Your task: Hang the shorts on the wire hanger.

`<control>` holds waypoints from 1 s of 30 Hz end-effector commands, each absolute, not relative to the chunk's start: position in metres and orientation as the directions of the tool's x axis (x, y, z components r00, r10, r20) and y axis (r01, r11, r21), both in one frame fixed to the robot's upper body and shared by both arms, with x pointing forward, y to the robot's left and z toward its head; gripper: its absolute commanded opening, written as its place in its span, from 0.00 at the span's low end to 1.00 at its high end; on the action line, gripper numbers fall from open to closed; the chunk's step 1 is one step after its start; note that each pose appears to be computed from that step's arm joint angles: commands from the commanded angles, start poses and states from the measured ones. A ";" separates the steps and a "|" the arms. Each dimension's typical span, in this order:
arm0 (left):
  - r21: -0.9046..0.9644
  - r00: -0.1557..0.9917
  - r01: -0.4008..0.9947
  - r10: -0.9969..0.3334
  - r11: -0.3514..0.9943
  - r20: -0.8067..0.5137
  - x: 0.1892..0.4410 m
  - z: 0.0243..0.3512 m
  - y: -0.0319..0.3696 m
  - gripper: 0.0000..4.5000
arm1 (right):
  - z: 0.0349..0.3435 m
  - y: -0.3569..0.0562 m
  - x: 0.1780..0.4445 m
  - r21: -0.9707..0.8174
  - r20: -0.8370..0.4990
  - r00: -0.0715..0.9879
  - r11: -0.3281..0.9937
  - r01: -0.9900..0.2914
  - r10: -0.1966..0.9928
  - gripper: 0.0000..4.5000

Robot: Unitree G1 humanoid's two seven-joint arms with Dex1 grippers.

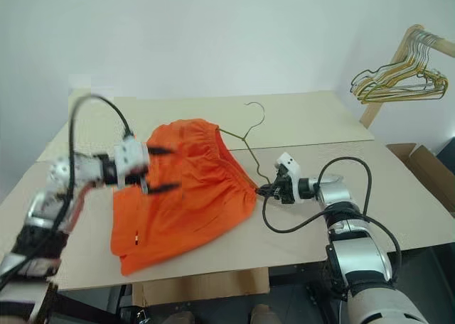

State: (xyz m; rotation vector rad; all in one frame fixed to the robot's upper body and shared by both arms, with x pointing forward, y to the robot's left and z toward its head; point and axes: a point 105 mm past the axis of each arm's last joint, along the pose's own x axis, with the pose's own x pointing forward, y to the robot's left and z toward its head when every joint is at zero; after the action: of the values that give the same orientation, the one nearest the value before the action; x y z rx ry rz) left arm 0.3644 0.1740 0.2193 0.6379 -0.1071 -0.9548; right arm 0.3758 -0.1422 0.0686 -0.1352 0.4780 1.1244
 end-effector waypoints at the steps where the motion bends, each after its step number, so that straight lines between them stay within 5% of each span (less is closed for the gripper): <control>1: 0.595 0.627 0.684 -0.757 0.422 -0.184 0.387 0.246 0.193 1.00 | 0.085 -0.132 0.378 0.026 -0.403 0.343 0.385 -0.922 0.848 0.00; 12: 0.486 0.337 0.871 -0.804 0.069 -0.490 0.387 0.254 0.189 1.00 | 0.078 -0.112 0.364 -0.052 -0.428 0.311 0.321 -0.946 0.849 0.00; 21: 0.450 0.271 0.890 -0.709 -0.073 -0.651 0.391 0.232 0.174 1.00 | 0.077 -0.109 0.363 -0.168 -0.464 0.336 0.291 -0.942 0.820 0.00; 30: 0.421 0.290 0.905 -0.639 -0.058 -0.712 0.401 0.209 0.167 1.00 | 0.077 -0.103 0.361 -0.192 -0.464 0.339 0.280 -0.940 0.818 0.00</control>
State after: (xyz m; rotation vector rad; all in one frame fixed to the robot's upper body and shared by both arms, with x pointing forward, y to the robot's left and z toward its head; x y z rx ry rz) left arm 0.3955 0.1716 0.1965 0.9693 0.3729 -1.3329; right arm 0.3588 -0.1080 0.0633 -0.4238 0.3671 1.1936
